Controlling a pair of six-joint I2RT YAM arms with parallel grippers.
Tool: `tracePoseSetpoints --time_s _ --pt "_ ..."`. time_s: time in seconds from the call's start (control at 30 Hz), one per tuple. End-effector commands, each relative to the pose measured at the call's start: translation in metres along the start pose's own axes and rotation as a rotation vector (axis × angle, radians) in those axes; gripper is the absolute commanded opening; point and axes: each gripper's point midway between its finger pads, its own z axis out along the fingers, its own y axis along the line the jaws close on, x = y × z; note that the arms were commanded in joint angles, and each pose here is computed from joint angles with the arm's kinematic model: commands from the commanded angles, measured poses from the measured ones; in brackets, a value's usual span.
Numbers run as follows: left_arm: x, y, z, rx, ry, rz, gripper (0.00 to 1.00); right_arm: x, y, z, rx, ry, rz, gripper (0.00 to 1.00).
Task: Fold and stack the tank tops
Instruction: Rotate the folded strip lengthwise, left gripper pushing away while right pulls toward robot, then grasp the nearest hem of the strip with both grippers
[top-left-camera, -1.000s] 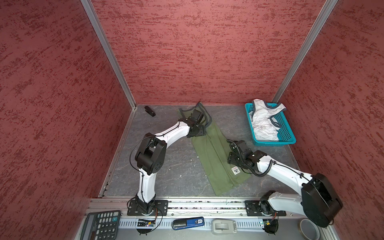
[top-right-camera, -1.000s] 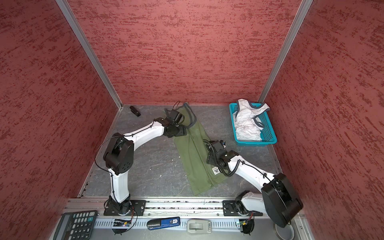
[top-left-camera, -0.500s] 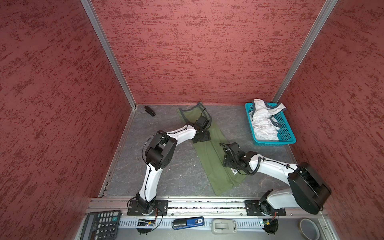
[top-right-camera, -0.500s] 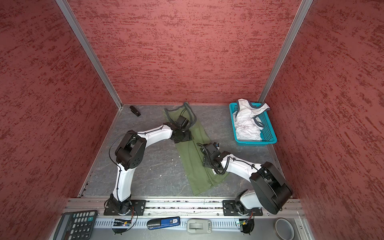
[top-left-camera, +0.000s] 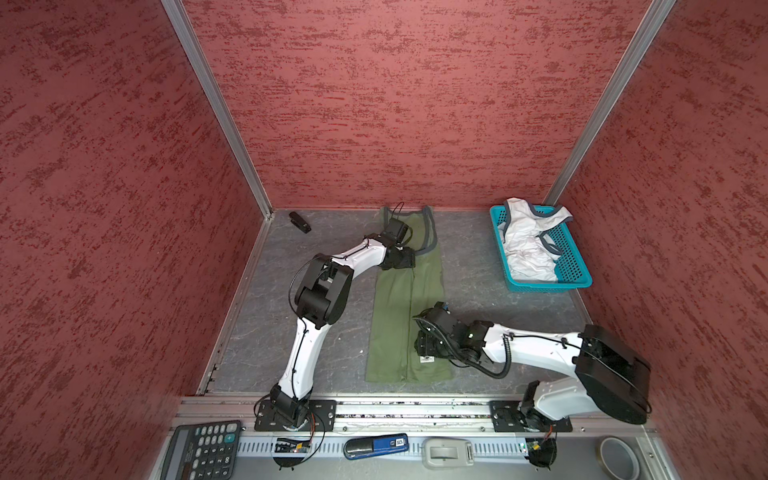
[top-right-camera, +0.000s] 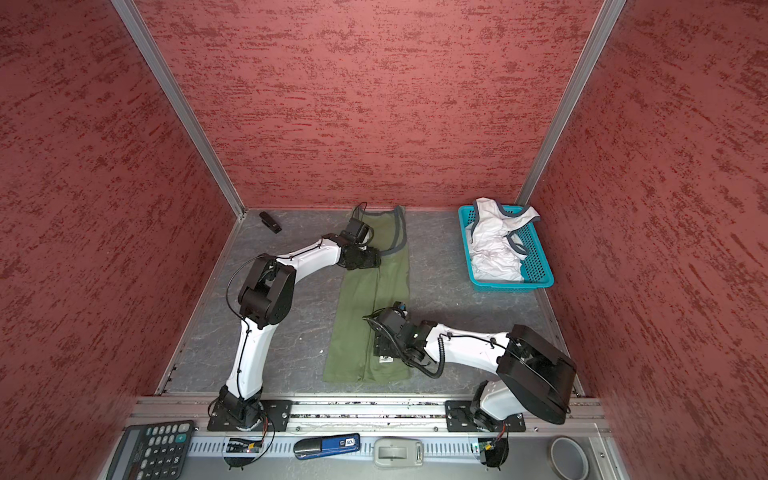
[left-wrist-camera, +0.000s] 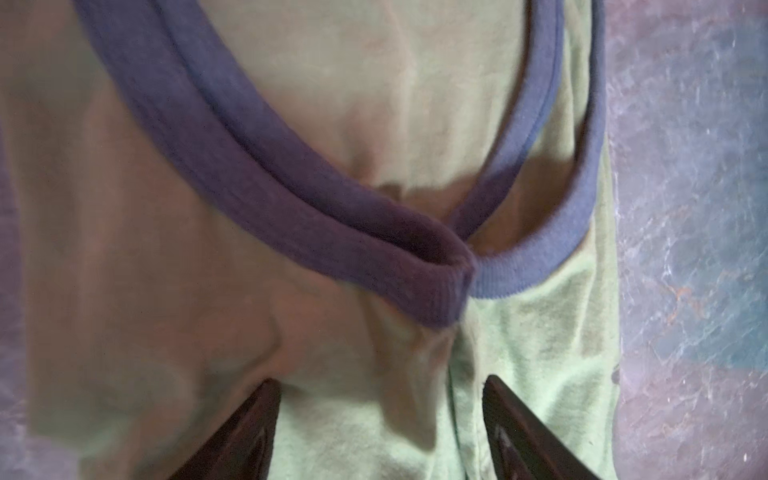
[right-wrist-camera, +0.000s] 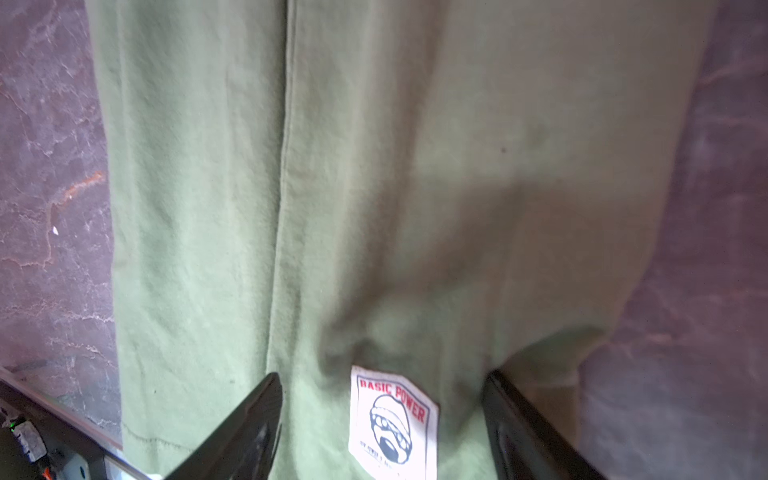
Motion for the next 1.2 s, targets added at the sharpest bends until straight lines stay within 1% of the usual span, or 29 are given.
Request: tracePoseSetpoints --time_s 0.0,0.03,0.07,0.1,0.13,0.2,0.3,0.43,0.47,0.57,0.63,0.7,0.77,0.83,0.9,1.03,1.13,1.17 --pt "0.010 -0.009 -0.031 -0.016 0.023 0.023 0.79 0.002 -0.016 -0.023 0.072 -0.014 0.047 0.77" --pt "0.015 -0.005 -0.048 -0.037 0.031 -0.014 0.81 -0.001 -0.021 -0.033 0.082 -0.041 0.045 0.77" --pt "0.020 0.003 -0.067 -0.073 0.041 -0.080 0.82 -0.002 -0.025 -0.044 0.090 -0.060 0.040 0.77" --pt "0.026 0.000 -0.080 -0.045 0.052 -0.107 0.82 -0.003 -0.028 -0.053 0.089 -0.075 0.031 0.77" --pt "0.036 -0.008 -0.096 0.014 0.058 -0.113 0.83 -0.002 -0.032 -0.063 0.089 -0.082 0.022 0.77" --pt "0.057 -0.010 -0.127 0.061 0.026 -0.138 0.85 0.001 -0.043 -0.080 0.097 -0.093 0.018 0.77" --pt "0.103 0.003 -0.161 0.113 -0.006 -0.187 0.85 0.010 -0.060 -0.100 0.098 -0.099 0.049 0.77" --pt "0.178 0.033 -0.183 0.127 0.012 -0.274 0.84 0.027 -0.072 -0.110 0.024 -0.077 0.121 0.75" --pt "0.199 0.039 -0.184 0.125 0.034 -0.296 0.84 0.032 -0.073 -0.109 -0.001 -0.064 0.137 0.75" --pt "0.249 0.055 -0.192 0.115 0.097 -0.345 0.83 0.048 -0.076 -0.097 -0.070 -0.019 0.188 0.74" --pt "0.273 0.060 -0.197 0.127 0.120 -0.381 0.82 0.059 -0.077 -0.086 -0.118 0.020 0.231 0.74" --pt "0.290 0.057 -0.198 0.179 0.143 -0.408 0.81 0.069 -0.077 -0.073 -0.173 0.056 0.285 0.72" --pt "0.305 0.054 -0.197 0.207 0.174 -0.419 0.80 0.072 -0.071 -0.067 -0.237 0.071 0.324 0.70" --pt "0.318 0.060 -0.194 0.185 0.192 -0.419 0.79 0.072 -0.067 -0.065 -0.271 0.069 0.342 0.69" --pt "0.331 0.065 -0.187 0.164 0.219 -0.432 0.77 0.074 -0.070 -0.062 -0.264 0.075 0.350 0.68" --pt "0.348 0.065 -0.172 0.173 0.277 -0.439 0.69 0.086 -0.078 -0.047 -0.230 0.130 0.372 0.66" --pt "0.355 0.068 -0.166 0.134 0.294 -0.425 0.62 0.088 -0.075 -0.039 -0.233 0.150 0.369 0.61" --pt "0.356 0.069 -0.165 0.127 0.296 -0.426 0.62 0.089 -0.076 -0.036 -0.225 0.152 0.366 0.60"
